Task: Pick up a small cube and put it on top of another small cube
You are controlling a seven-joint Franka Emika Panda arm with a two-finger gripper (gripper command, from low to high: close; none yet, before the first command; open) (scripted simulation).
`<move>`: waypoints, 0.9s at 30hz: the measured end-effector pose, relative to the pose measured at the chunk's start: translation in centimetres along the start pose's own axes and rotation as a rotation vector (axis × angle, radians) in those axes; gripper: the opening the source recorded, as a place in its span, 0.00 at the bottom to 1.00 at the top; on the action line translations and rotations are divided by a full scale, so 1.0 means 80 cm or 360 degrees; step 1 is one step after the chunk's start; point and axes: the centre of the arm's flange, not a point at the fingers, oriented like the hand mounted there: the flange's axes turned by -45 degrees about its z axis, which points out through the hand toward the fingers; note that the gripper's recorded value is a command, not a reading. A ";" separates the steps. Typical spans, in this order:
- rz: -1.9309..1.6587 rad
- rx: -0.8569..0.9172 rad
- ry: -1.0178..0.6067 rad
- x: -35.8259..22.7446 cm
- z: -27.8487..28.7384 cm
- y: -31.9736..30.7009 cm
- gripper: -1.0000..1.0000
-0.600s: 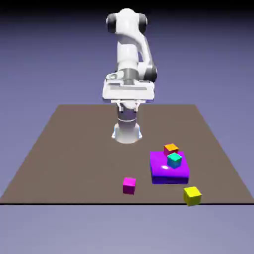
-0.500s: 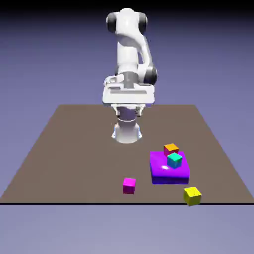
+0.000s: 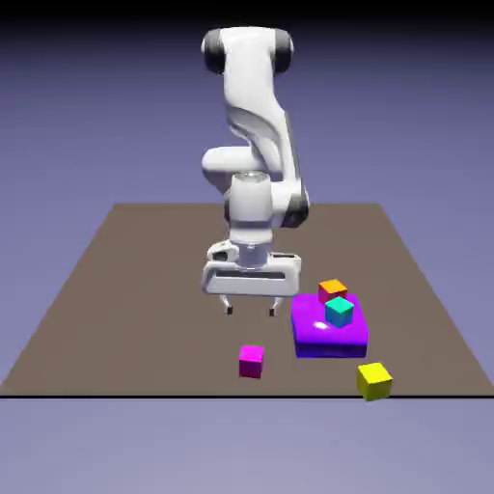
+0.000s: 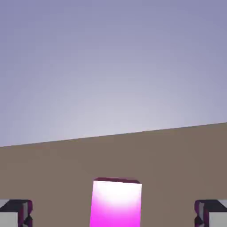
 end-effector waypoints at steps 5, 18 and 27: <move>0.0053 -0.0025 -0.0185 -0.004 0.054 -0.001 0.50; 0.0053 -0.0024 -0.0185 -0.004 0.062 -0.001 0.00; -0.1014 0.0018 -0.0191 0.044 0.022 -0.218 0.00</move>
